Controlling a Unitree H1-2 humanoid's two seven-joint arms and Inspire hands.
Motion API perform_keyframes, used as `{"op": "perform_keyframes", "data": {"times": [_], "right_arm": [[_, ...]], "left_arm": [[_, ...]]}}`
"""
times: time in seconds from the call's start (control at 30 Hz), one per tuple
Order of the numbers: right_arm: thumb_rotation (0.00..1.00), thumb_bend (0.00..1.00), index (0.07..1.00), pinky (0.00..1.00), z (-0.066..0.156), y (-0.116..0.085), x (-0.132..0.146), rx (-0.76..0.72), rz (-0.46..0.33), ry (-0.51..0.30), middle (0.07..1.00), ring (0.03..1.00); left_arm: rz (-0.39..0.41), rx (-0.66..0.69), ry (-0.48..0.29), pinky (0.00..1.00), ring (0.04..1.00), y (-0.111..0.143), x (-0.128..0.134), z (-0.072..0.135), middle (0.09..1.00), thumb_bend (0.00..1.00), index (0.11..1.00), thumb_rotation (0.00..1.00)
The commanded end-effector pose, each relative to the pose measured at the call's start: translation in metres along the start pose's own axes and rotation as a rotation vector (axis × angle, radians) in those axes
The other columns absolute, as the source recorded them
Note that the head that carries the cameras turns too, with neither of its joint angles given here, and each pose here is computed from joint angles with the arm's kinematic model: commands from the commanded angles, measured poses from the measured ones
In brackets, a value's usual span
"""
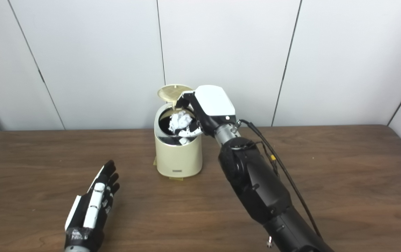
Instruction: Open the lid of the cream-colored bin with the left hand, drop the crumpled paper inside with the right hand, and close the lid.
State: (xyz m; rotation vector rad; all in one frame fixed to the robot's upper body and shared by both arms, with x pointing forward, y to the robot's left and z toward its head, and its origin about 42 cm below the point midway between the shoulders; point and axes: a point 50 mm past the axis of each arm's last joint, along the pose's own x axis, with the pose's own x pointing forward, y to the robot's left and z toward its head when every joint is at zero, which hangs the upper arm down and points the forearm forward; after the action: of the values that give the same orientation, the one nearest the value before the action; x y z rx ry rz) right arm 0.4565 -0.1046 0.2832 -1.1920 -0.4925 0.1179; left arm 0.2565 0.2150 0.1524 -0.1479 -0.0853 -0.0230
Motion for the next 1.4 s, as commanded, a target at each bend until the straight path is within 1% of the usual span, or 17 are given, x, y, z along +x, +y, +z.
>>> {"op": "perform_keyframes", "data": {"times": [0.0, 0.03, 0.13, 0.23, 0.4, 0.43, 0.47, 0.53, 0.57, 0.6, 0.63, 0.67, 0.8, 1.1, 1.23, 1.3, 1.37], "right_arm": [[0.20, 0.95, 0.579, 0.77, 0.007, -0.022, 0.011, -0.011, -0.037, -0.027, 0.563, 0.605], [0.21, 0.95, 0.579, 0.77, 0.007, -0.022, 0.011, -0.012, -0.032, -0.026, 0.580, 0.618], [0.24, 0.97, 0.633, 0.80, 0.007, -0.023, 0.012, -0.010, -0.017, -0.022, 0.715, 0.764], [0.24, 1.00, 0.686, 0.77, 0.007, -0.024, 0.011, -0.016, -0.012, -0.026, 0.768, 0.774], [0.23, 1.00, 0.700, 0.78, 0.005, -0.031, 0.004, 0.013, -0.035, -0.042, 0.772, 0.770], [0.23, 1.00, 0.699, 0.77, 0.005, -0.034, 0.003, 0.027, -0.050, -0.048, 0.768, 0.766], [0.21, 0.98, 0.689, 0.73, 0.004, -0.037, 0.001, 0.047, -0.069, -0.058, 0.748, 0.740], [0.14, 0.91, 0.648, 0.60, 0.005, -0.043, -0.003, 0.077, -0.111, -0.069, 0.695, 0.660], [0.14, 0.72, 0.571, 0.54, 0.005, -0.045, -0.004, 0.088, -0.137, -0.081, 0.648, 0.606], [0.07, 0.63, 0.526, 0.50, 0.005, -0.046, -0.005, 0.093, -0.154, -0.090, 0.577, 0.555], [0.04, 0.58, 0.503, 0.48, 0.005, -0.048, -0.008, 0.108, -0.183, -0.103, 0.541, 0.529], [0.01, 0.53, 0.511, 0.42, 0.003, -0.049, -0.010, 0.122, -0.209, -0.115, 0.513, 0.458], [0.00, 0.50, 0.517, 0.35, -0.001, -0.050, -0.014, 0.148, -0.269, -0.144, 0.505, 0.398], [0.00, 0.49, 0.517, 0.31, -0.014, -0.062, -0.025, 0.166, -0.374, -0.160, 0.516, 0.390], [0.00, 0.50, 0.501, 0.33, -0.028, -0.066, -0.038, 0.234, -0.400, -0.107, 0.515, 0.389], [0.00, 0.50, 0.496, 0.33, -0.038, -0.064, -0.044, 0.284, -0.406, -0.052, 0.512, 0.393], [0.00, 0.50, 0.495, 0.34, -0.051, -0.060, -0.055, 0.361, -0.412, 0.035, 0.505, 0.397]], "left_arm": [[-0.012, -0.013, -0.074, 1.00, 1.000, -0.005, -0.002, 0.010, 1.000, 0.58, 1.000, 0.82], [-0.013, -0.010, -0.079, 1.00, 1.000, -0.005, -0.002, 0.011, 1.000, 0.61, 1.000, 0.85], [-0.014, -0.006, -0.086, 1.00, 1.000, -0.005, -0.002, 0.013, 1.000, 0.64, 1.000, 0.90], [-0.020, -0.008, -0.087, 1.00, 1.000, -0.006, -0.001, 0.013, 1.000, 0.64, 1.000, 0.89], [-0.010, -0.004, -0.079, 1.00, 1.000, -0.007, -0.001, 0.013, 1.000, 0.64, 1.000, 0.87], [-0.011, -0.004, -0.079, 1.00, 1.000, -0.007, -0.001, 0.013, 1.000, 0.63, 1.000, 0.87], [-0.013, -0.004, -0.080, 1.00, 1.000, -0.007, -0.001, 0.012, 1.000, 0.62, 1.000, 0.87], [-0.017, 0.000, -0.079, 1.00, 1.000, -0.005, 0.000, 0.011, 1.000, 0.61, 1.000, 0.87], [-0.017, 0.001, -0.077, 1.00, 1.000, -0.005, 0.001, 0.011, 1.000, 0.61, 1.000, 0.88], [-0.017, 0.001, -0.076, 1.00, 1.000, -0.005, 0.001, 0.011, 1.000, 0.61, 1.000, 0.88], [-0.012, -0.001, -0.074, 1.00, 1.000, -0.005, 0.002, 0.011, 1.000, 0.61, 1.000, 0.88], [-0.008, -0.005, -0.071, 1.00, 1.000, -0.005, 0.002, 0.010, 1.000, 0.61, 1.000, 0.87], [-0.005, -0.009, -0.068, 1.00, 1.000, -0.004, 0.004, 0.009, 1.000, 0.60, 1.000, 0.85], [-0.007, -0.007, -0.066, 1.00, 1.000, 0.001, 0.015, 0.004, 1.000, 0.58, 1.000, 0.85], [0.001, -0.013, -0.067, 1.00, 1.000, 0.008, 0.025, 0.004, 1.000, 0.59, 1.000, 0.85], [0.000, -0.019, -0.068, 1.00, 1.000, 0.011, 0.032, 0.006, 1.000, 0.60, 1.000, 0.86], [0.009, -0.044, -0.068, 1.00, 1.000, 0.016, 0.045, 0.011, 1.000, 0.61, 1.000, 0.84]]}}
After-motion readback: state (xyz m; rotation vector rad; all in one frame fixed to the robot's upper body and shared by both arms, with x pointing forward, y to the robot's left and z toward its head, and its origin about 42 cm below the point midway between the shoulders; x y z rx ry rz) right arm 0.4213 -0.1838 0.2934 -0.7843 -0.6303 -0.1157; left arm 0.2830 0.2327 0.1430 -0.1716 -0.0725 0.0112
